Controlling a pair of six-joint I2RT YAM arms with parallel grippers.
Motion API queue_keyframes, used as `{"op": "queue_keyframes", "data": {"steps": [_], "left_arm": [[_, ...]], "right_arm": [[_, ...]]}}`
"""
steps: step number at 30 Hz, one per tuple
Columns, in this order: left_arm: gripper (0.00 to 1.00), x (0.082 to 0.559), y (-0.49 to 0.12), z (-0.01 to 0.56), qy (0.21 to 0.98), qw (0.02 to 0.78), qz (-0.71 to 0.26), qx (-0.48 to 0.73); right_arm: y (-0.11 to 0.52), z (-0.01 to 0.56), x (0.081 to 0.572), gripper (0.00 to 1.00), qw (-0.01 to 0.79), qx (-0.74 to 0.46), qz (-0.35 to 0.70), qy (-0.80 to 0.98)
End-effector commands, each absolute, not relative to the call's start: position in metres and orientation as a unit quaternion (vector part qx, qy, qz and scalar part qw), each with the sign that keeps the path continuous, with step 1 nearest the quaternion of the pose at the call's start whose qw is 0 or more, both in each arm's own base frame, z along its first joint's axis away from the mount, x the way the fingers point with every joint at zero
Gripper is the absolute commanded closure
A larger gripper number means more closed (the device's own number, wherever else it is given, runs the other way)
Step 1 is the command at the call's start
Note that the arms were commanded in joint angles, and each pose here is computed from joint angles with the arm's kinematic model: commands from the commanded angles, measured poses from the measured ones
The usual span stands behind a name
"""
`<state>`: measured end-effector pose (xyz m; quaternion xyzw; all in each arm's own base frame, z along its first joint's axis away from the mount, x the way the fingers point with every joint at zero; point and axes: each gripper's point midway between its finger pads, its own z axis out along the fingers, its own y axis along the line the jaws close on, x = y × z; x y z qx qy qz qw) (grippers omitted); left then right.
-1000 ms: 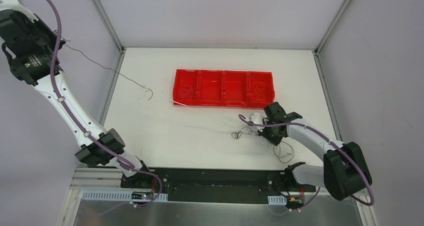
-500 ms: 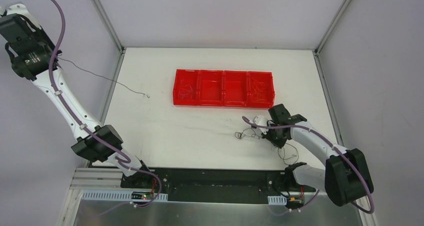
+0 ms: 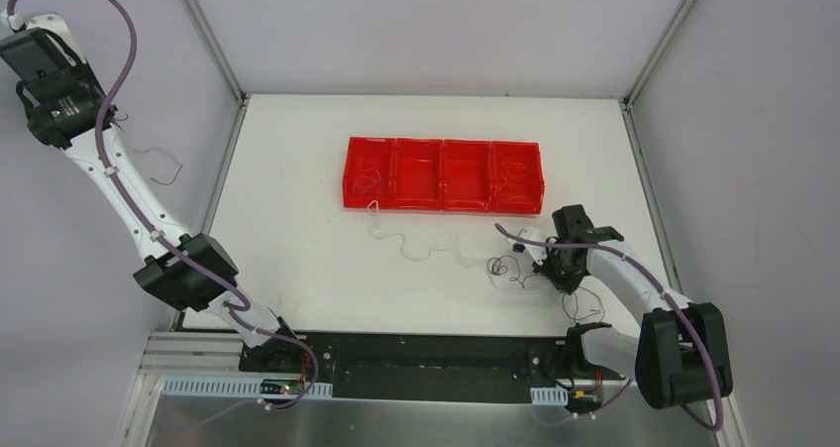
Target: Untangle the cables
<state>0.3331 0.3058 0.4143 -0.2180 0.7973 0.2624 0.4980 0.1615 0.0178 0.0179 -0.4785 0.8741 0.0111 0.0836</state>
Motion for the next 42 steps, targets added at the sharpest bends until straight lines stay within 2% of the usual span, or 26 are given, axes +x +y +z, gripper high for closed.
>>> {"op": "queue_keyframes", "data": {"steps": [1, 5, 11, 15, 20, 31, 42], "left_arm": [[1.00, 0.331, 0.318, 0.438, 0.773, 0.518, 0.299, -0.211], [1.00, 0.347, 0.274, 0.434, 0.787, 0.559, 0.202, -0.165], [1.00, 0.358, 0.132, 0.443, 0.787, 0.615, -0.009, -0.038], [1.00, 0.353, 0.019, 0.450, 0.775, 0.612, -0.150, 0.053], [1.00, 0.363, -0.071, 0.448, 0.768, 0.574, -0.268, 0.093], [1.00, 0.409, -0.201, 0.388, 0.782, 0.473, -0.378, 0.147], [1.00, 0.432, -0.224, 0.342, 0.804, 0.429, -0.384, 0.150]], "right_arm": [[0.009, 0.018, 0.152, 1.00, 0.070, -0.487, 0.021, 0.870], [0.017, 0.024, 0.154, 1.00, 0.080, -0.477, 0.044, 0.874], [0.064, 0.063, 0.159, 1.00, 0.112, -0.447, 0.152, 0.874], [0.087, 0.075, 0.167, 1.00, 0.131, -0.454, 0.170, 0.865], [0.104, 0.080, 0.181, 1.00, 0.141, -0.448, 0.177, 0.865], [0.116, 0.088, 0.188, 1.00, 0.147, -0.411, 0.200, 0.877], [0.119, 0.083, 0.191, 1.00, 0.140, -0.404, 0.208, 0.880]]}}
